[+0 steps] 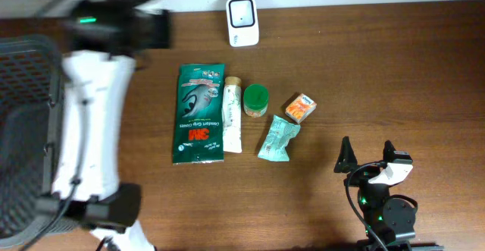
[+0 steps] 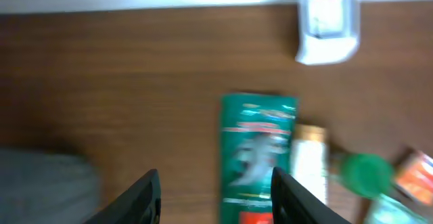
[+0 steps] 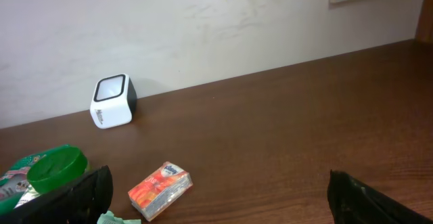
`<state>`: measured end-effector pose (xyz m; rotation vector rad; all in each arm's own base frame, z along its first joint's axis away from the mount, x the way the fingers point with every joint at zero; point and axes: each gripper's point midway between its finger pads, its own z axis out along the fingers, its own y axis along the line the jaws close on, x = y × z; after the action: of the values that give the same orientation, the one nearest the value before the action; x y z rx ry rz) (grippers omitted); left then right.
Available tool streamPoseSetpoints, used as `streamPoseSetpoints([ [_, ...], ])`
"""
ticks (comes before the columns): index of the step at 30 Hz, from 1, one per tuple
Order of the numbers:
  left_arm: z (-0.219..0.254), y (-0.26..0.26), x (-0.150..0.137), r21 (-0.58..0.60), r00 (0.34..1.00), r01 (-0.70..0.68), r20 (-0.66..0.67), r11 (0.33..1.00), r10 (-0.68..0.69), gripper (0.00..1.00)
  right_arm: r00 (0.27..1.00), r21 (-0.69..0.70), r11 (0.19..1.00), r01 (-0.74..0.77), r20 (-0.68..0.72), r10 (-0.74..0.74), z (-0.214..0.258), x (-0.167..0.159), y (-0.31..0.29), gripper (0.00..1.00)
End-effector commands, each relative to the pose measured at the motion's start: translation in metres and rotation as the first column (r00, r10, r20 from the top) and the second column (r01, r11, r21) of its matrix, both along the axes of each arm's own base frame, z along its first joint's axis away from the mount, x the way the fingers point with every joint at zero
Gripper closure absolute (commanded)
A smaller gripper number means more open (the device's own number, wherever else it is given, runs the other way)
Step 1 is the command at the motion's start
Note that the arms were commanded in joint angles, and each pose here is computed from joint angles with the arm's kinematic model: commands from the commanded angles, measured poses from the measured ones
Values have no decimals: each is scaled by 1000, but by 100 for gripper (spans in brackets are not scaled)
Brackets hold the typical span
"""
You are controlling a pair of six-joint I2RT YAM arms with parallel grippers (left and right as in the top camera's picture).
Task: Scan the item barcode
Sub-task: 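Lift the left arm back to its raised pose beside the basket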
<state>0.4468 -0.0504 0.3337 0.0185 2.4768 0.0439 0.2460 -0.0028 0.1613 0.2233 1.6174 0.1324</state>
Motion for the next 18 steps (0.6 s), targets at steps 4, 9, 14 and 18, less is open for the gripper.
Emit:
streamPoseSetpoints([
  [4,9,84,-10,-62,999,-50,-1,997,50,50,1000,-6,1000,-8,-6,8,-3,0,2,1],
  [9,8,114,-16,-132,995,-100,-9,986,100,45,1000,-6,1000,-8,-6,8,-3,0,2,2],
  [14,5,116,-20,-130,994,-110,-29,985,107,37,1000,-6,1000,-8,-6,8,-3,0,2,2],
  [18,4,116,-21,-131,994,-111,-35,985,107,1,1000,-6,1000,-8,-6,8,-3,0,2,2],
])
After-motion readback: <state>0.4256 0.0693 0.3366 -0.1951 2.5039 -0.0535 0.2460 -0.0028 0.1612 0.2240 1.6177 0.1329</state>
